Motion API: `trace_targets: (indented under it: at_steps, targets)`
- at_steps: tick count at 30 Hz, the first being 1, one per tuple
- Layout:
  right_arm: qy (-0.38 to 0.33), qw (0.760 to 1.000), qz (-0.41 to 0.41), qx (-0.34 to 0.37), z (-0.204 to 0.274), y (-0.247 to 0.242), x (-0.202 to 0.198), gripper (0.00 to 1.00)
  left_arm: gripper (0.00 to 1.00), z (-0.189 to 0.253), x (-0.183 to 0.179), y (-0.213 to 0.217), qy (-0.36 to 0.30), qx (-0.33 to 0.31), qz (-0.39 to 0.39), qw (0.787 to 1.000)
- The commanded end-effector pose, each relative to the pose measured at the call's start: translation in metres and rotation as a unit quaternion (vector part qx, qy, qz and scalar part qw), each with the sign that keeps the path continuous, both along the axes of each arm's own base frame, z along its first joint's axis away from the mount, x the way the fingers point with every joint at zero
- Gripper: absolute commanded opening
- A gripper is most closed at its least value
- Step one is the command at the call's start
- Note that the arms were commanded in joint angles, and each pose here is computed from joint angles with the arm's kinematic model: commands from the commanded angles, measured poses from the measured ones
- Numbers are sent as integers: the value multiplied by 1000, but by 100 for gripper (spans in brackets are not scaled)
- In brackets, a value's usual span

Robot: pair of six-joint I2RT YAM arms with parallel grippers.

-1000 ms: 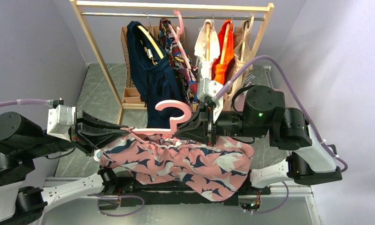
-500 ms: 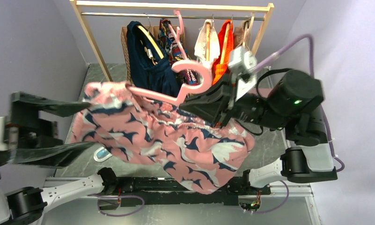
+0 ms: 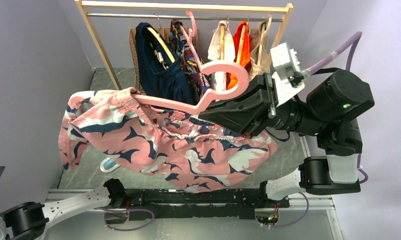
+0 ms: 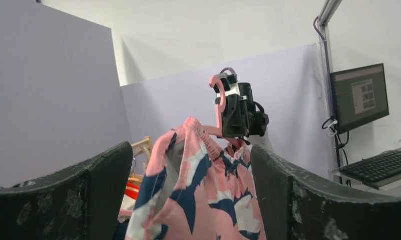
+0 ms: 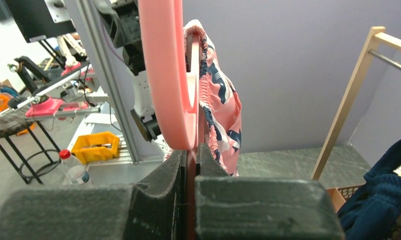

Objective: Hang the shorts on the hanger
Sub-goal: Hang the shorts on the hanger, then place the hanger at the clothesline.

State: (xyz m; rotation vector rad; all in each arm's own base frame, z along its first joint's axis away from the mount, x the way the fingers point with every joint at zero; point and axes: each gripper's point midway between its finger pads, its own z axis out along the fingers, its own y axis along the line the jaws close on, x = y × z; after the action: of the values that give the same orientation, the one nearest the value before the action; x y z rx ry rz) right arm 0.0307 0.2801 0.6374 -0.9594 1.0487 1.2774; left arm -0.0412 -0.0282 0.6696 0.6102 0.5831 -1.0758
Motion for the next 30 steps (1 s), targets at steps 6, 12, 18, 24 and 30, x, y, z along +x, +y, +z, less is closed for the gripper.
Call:
trace_targets:
  at_steps: [6,12,18,24,30]
  targets:
    - [7,995,-77,-60,-32,23,32,0,91,-24,37,-22,47,34,50,997]
    - [33,971,-217,-97,-62,51,88,0,91,-62,74,-50,101,85,88,987]
    - [52,947,-305,-86,-65,58,119,0,90,-88,91,-64,123,117,107,980]
    - [73,933,-342,-82,-68,68,132,0,90,-97,96,-58,130,103,122,979]
    - [92,914,-386,-80,-75,66,145,0,90,-113,106,-56,159,100,142,972]
